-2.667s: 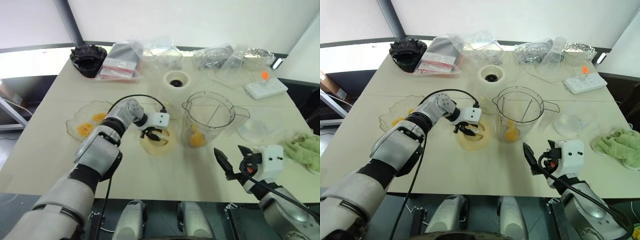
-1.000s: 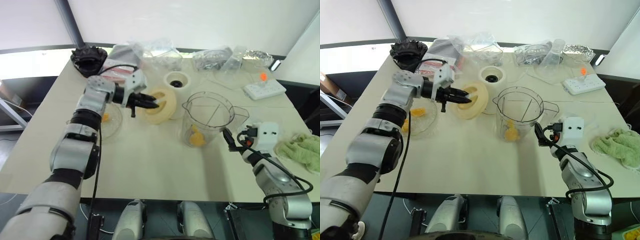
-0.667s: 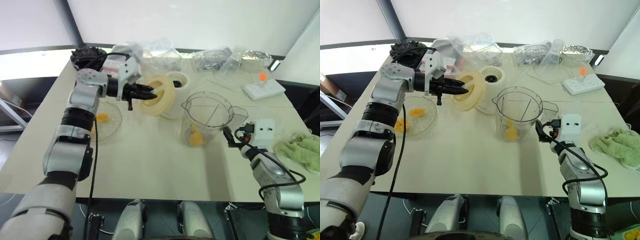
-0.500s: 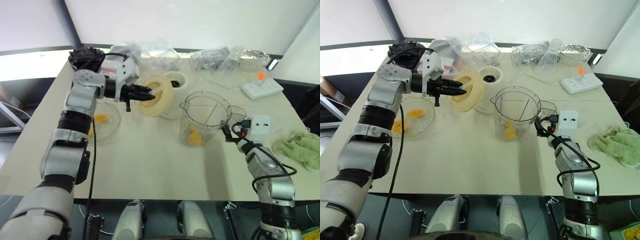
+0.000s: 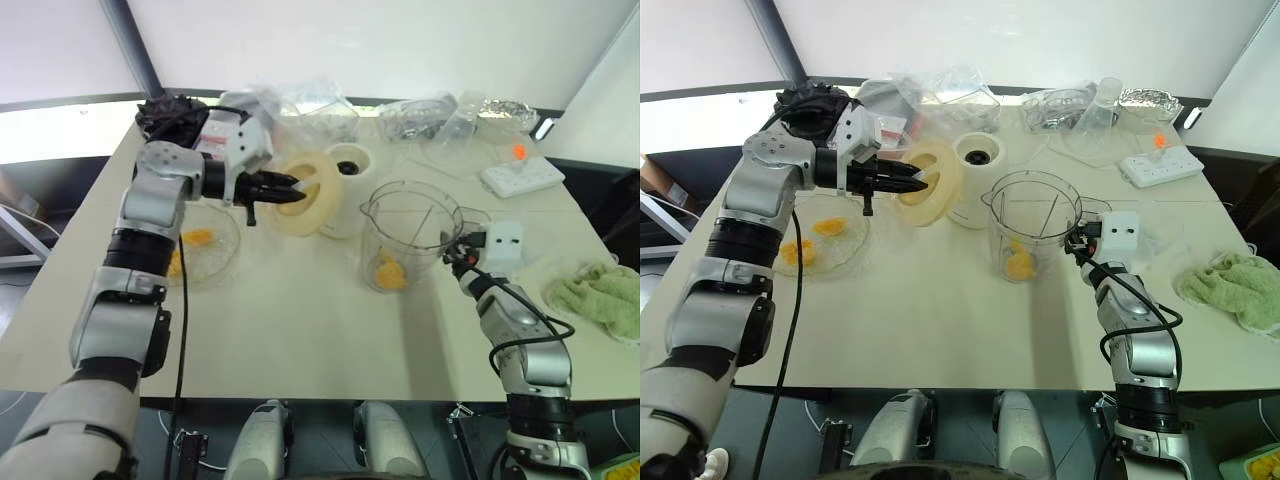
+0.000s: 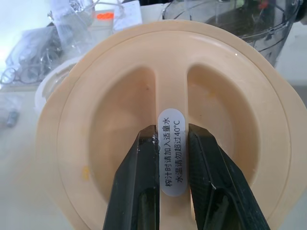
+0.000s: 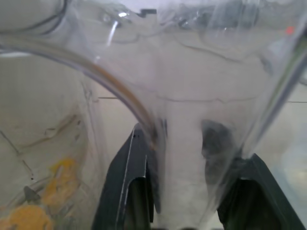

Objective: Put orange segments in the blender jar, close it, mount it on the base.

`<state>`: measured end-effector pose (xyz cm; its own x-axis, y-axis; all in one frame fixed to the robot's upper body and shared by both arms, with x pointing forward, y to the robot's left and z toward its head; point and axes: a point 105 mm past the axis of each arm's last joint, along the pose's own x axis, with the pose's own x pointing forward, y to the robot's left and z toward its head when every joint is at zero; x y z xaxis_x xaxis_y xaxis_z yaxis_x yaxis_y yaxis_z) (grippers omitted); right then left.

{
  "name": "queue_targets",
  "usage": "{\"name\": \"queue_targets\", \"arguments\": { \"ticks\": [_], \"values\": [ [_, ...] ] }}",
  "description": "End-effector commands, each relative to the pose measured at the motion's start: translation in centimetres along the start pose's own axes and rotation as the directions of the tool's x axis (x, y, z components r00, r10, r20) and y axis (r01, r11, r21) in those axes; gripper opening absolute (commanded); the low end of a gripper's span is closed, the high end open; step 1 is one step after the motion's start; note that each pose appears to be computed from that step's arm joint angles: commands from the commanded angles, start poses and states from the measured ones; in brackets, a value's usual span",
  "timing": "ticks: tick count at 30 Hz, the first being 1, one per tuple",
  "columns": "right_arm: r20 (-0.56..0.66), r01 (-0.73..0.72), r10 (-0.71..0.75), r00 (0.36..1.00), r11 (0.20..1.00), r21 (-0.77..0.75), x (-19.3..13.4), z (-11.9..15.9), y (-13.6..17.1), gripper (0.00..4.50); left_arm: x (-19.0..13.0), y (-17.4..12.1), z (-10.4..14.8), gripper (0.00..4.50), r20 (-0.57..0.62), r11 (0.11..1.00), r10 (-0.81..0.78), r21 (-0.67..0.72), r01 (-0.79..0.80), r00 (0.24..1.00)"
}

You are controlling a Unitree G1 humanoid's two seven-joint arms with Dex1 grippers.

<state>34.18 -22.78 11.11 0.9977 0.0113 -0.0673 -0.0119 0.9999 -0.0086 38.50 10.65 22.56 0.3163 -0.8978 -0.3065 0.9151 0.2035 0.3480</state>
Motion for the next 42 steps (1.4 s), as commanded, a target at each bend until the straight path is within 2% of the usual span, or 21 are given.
{"name": "queue_targets", "arguments": {
  "ticks": [1,6,9,19,22,27,31,42],
  "values": [
    [0.083,-0.01,0.011,0.996,1.0,-0.013,-0.3,2.7,0.6,0.95,-1.3,1.4,4.1,0.26,0.077,0.998,0.017,0.065,-0.023,0.997],
    [0.135,-0.052,0.053,0.989,0.999,-0.011,-0.3,4.7,2.7,0.95,-2.0,2.2,7.0,0.26,0.078,0.996,-0.031,0.085,0.024,0.997],
    [0.166,-0.091,0.089,0.982,0.996,0.003,-0.2,5.7,4.9,0.95,-1.3,2.0,9.0,0.26,0.08,0.99,-0.112,0.092,0.104,0.99],
    [0.121,-0.191,0.187,0.975,0.981,0.025,-0.3,3.4,10.2,0.95,1.9,0.0,10.7,0.26,0.044,0.943,-0.303,0.157,0.293,0.952],
    [0.107,-0.198,0.194,0.975,0.98,0.024,-0.3,2.6,10.8,0.95,2.6,-0.7,10.5,0.26,0.021,0.927,-0.344,0.165,0.336,0.939],
    [0.079,-0.171,0.171,0.982,0.985,-0.011,-0.1,1.3,10.3,0.95,3.6,-1.6,8.8,0.26,-0.078,0.904,-0.388,0.159,0.396,0.918],
    [0.073,-0.148,0.149,0.986,0.989,-0.028,0.0,0.8,9.7,0.95,4.2,-2.3,8.1,0.26,-0.101,0.892,-0.423,0.127,0.434,0.9],
    [0.059,-0.121,0.123,0.991,0.992,-0.044,-0.5,-0.3,8.9,0.95,5.0,-6.1,5.8,0.26,-0.2,0.804,-0.556,0.114,0.583,0.807]
  ]
}}
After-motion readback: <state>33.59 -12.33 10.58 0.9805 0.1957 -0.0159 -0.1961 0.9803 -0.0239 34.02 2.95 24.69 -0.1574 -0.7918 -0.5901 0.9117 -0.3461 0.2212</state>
